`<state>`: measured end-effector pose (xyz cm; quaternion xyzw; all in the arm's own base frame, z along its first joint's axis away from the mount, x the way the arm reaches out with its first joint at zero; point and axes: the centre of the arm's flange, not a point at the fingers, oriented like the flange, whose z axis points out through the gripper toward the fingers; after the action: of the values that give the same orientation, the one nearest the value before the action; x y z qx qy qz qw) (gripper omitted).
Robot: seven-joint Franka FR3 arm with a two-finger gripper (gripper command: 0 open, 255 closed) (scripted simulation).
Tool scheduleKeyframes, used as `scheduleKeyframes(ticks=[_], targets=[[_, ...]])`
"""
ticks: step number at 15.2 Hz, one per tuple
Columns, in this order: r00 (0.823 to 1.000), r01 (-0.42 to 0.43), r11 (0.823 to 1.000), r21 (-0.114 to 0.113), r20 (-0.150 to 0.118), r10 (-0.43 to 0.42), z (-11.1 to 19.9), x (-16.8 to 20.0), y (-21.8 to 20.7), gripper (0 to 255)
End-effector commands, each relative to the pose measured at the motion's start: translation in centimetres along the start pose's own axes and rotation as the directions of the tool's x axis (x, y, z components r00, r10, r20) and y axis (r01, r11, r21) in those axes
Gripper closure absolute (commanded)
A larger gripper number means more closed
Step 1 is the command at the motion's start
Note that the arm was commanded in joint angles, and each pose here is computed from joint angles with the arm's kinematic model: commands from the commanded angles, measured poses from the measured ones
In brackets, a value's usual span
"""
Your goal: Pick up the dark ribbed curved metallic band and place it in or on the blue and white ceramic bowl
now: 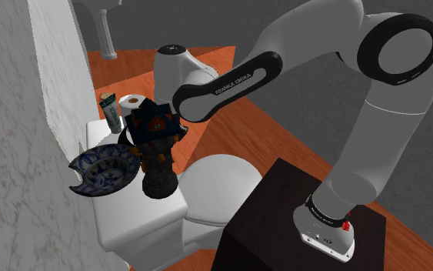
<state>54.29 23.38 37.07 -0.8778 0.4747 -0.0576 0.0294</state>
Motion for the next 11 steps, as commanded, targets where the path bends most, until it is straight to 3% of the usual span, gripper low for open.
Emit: scheduleKeyframes(ticks=[1, 8, 11], targets=[[1.0, 0.0, 1.0, 0.0, 0.0, 0.0, 0.0, 0.0, 0.0, 255], [1.0, 0.0, 1.0, 0.0, 0.0, 0.0, 0.0, 0.0, 0.0, 255], [1.0, 0.0, 1.0, 0.0, 0.0, 0.0, -1.6, 0.1, -0.2, 255]])
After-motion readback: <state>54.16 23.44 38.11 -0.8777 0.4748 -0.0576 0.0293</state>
